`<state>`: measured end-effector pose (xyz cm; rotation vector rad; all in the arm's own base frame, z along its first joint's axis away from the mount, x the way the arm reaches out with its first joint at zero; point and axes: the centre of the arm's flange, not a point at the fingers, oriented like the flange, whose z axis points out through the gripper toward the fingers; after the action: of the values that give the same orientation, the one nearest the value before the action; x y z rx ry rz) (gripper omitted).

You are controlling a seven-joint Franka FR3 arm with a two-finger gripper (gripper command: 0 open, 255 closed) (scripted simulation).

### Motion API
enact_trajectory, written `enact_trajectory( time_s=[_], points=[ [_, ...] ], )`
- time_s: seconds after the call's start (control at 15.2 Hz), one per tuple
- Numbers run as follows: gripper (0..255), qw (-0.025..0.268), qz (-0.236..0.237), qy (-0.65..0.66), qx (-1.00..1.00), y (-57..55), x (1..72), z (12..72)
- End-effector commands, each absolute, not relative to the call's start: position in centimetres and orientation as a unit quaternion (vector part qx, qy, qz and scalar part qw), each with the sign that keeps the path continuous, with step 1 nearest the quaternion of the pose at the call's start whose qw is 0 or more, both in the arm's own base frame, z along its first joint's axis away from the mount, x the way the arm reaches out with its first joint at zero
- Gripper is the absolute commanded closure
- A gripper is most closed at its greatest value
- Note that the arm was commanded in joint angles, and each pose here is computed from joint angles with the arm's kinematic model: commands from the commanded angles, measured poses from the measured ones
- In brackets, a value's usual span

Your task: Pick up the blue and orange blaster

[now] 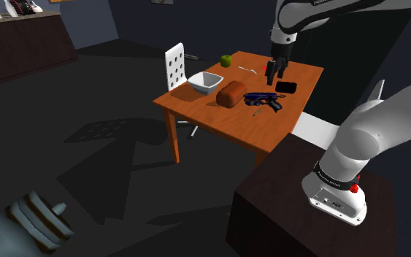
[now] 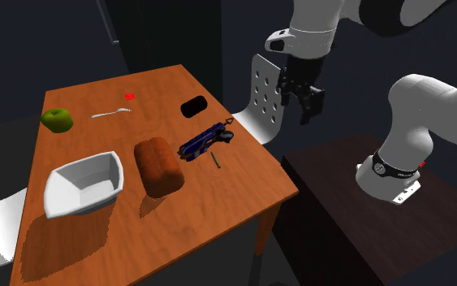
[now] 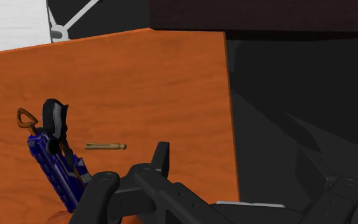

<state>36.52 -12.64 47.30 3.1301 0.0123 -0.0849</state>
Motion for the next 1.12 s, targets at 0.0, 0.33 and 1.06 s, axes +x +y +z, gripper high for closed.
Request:
enact_trajectory(
  time_s=[0.0,0.33,1.06],
  points=[
    [0,0.007,-0.025,0.01,1.0,-14.5,37.4,45.7],
    [0,0.012,-0.023,0.023,0.999,-19.2,39.6,41.8],
    [0,0.02,-0.018,0.052,0.998,-29.5,45.0,33.5]
  ],
)
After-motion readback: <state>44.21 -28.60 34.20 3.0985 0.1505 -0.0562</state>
